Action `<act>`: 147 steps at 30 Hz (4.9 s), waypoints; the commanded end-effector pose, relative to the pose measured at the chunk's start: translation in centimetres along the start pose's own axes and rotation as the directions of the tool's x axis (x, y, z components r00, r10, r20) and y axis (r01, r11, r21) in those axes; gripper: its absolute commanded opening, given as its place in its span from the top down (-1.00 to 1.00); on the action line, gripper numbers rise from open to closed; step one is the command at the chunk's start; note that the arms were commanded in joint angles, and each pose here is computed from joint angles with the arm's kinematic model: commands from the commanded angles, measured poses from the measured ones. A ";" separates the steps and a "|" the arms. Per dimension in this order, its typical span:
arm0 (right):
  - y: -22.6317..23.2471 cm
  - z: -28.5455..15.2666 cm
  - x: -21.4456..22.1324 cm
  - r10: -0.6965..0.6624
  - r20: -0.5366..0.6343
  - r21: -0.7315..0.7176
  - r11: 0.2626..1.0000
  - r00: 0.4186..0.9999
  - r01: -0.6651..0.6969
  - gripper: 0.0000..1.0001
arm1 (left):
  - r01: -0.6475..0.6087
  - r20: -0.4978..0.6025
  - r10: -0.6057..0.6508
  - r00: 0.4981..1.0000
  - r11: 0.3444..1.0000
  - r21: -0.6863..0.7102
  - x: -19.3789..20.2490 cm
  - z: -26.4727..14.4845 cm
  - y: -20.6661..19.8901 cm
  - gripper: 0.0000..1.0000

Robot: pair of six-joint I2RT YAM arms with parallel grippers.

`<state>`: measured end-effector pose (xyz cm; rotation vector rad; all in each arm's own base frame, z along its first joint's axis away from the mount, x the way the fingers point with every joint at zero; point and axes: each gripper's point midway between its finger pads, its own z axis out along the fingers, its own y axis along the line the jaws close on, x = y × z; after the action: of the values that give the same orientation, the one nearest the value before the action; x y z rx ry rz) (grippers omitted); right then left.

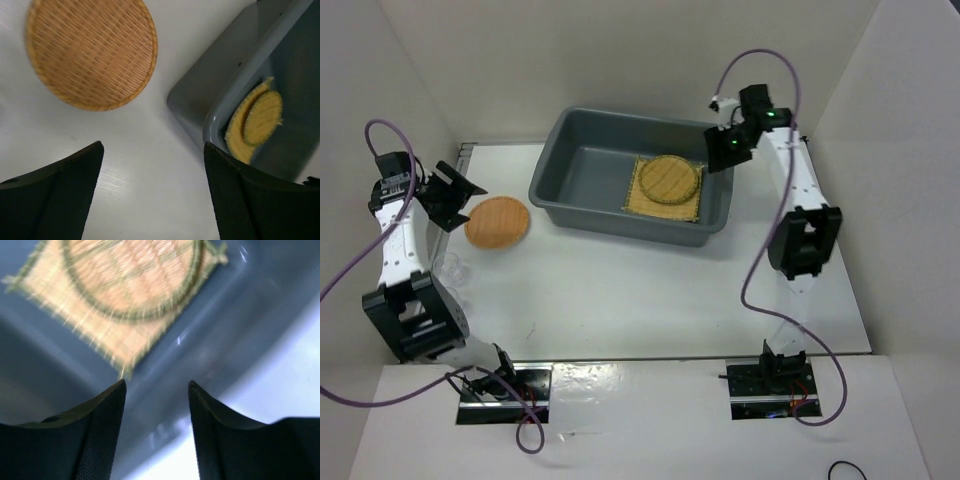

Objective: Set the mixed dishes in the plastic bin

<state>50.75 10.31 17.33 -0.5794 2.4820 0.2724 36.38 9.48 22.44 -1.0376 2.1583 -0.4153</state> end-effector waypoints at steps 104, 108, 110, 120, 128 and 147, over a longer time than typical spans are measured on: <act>-4.0 -8.3 27.4 0.110 -0.068 0.483 0.873 0.992 -0.064 -0.68 | 0.121 -0.561 0.098 0.822 0.932 0.341 7.9 22.0 5.1 -0.61; -4.1 -8.5 27.0 0.104 -0.051 0.488 0.870 0.993 -0.067 -0.68 | 0.154 -0.572 0.105 0.813 0.910 0.386 8.3 22.2 3.1 -0.54; -4.2 -8.7 27.4 0.112 -0.050 0.492 0.867 0.992 -0.073 -0.68 | 0.144 -0.575 0.138 0.807 0.897 0.418 8.7 22.3 1.7 -0.36; -4.5 -9.0 27.1 0.117 -0.032 0.513 0.854 0.993 -0.084 -0.68 | 0.047 -0.400 0.057 0.915 0.968 0.246 1.8 20.3 2.3 1.00; -4.5 -9.0 27.1 0.117 -0.032 0.513 0.854 0.993 -0.084 -0.68 | 0.064 0.035 -0.074 0.997 0.973 0.221 -11.2 10.2 -4.7 1.00; -4.9 -9.9 26.6 0.116 -0.001 0.545 0.833 0.993 -0.097 -0.68 | -0.093 -0.214 0.453 0.866 0.565 0.820 11.8 4.9 -38.0 1.00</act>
<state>27.73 -5.90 8.74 -0.2435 2.5295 -0.3810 57.47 -21.32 33.44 -0.1828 2.0177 -1.3155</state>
